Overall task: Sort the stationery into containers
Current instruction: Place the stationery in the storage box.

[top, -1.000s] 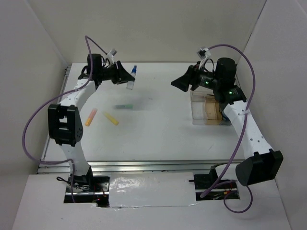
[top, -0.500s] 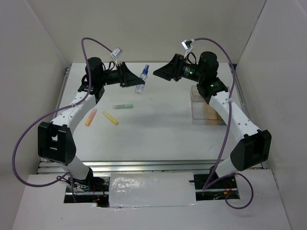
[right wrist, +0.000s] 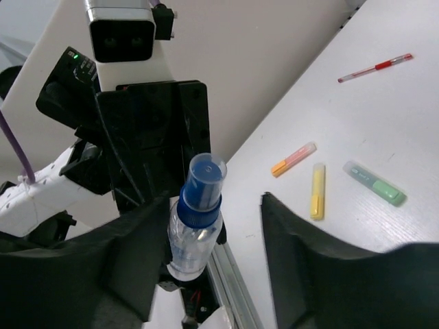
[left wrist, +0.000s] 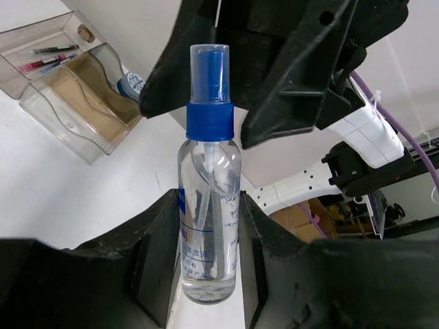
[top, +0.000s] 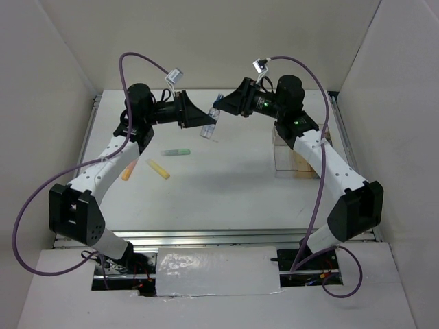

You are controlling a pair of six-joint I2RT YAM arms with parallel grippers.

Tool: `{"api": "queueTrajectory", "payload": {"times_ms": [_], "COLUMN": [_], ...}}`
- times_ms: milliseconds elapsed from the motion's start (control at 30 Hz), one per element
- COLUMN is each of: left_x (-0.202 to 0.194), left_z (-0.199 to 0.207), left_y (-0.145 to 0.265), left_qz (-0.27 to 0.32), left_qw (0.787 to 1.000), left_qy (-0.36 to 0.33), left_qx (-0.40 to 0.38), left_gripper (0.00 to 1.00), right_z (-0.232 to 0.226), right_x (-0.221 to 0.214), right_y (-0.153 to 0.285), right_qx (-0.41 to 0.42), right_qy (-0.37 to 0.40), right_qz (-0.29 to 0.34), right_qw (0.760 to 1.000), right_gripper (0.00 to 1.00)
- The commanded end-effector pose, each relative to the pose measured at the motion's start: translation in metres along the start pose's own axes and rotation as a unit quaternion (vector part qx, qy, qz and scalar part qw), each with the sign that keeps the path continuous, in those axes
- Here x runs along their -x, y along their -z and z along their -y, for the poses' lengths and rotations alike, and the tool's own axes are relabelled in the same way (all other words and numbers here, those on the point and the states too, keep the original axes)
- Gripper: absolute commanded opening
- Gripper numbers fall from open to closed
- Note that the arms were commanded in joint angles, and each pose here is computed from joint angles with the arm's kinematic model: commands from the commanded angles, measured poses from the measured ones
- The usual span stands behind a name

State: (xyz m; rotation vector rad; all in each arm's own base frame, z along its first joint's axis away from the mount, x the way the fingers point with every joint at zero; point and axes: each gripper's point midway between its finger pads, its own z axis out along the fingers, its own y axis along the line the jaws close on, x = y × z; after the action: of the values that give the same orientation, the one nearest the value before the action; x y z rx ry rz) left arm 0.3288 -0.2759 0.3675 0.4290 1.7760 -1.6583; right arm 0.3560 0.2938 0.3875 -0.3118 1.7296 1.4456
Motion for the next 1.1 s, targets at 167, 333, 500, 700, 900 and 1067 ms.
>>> {"api": "queueTrajectory", "payload": {"times_ms": [167, 333, 500, 700, 900, 1067], "left_x": [0.006, 0.01, 0.009, 0.007, 0.012, 0.011], "left_z": [0.026, 0.025, 0.007, -0.044, -0.083, -0.103], "left_y": [-0.004, -0.006, -0.005, 0.019, 0.054, 0.069], "left_qz": [0.01, 0.016, 0.009, 0.005, 0.004, -0.014], "left_qw": [0.999, 0.999, 0.999, 0.987, 0.969, 0.949], "left_qy": [-0.043, -0.042, -0.027, -0.04, -0.074, -0.108], "left_qx": [-0.013, -0.006, 0.038, 0.153, 0.235, 0.297], "left_gripper": [0.0, 0.07, 0.64, 0.99, 0.99, 0.99], "right_z": [-0.043, -0.051, -0.039, -0.004, 0.051, 0.127], "right_x": [0.027, 0.018, 0.024, 0.041, 0.055, 0.035], "right_y": [-0.001, 0.0, 0.009, 0.049, 0.116, 0.174], "right_qx": [0.056, 0.072, 0.052, -0.003, -0.131, -0.254], "right_qy": [0.047, 0.053, 0.052, 0.103, 0.177, 0.247], "right_qz": [0.039, 0.031, 0.036, 0.026, -0.014, -0.131], "right_qw": [0.997, 0.996, 0.997, 0.994, 0.975, 0.926], "right_gripper": [0.36, 0.11, 0.0, 0.0, 0.0, 0.0]}}
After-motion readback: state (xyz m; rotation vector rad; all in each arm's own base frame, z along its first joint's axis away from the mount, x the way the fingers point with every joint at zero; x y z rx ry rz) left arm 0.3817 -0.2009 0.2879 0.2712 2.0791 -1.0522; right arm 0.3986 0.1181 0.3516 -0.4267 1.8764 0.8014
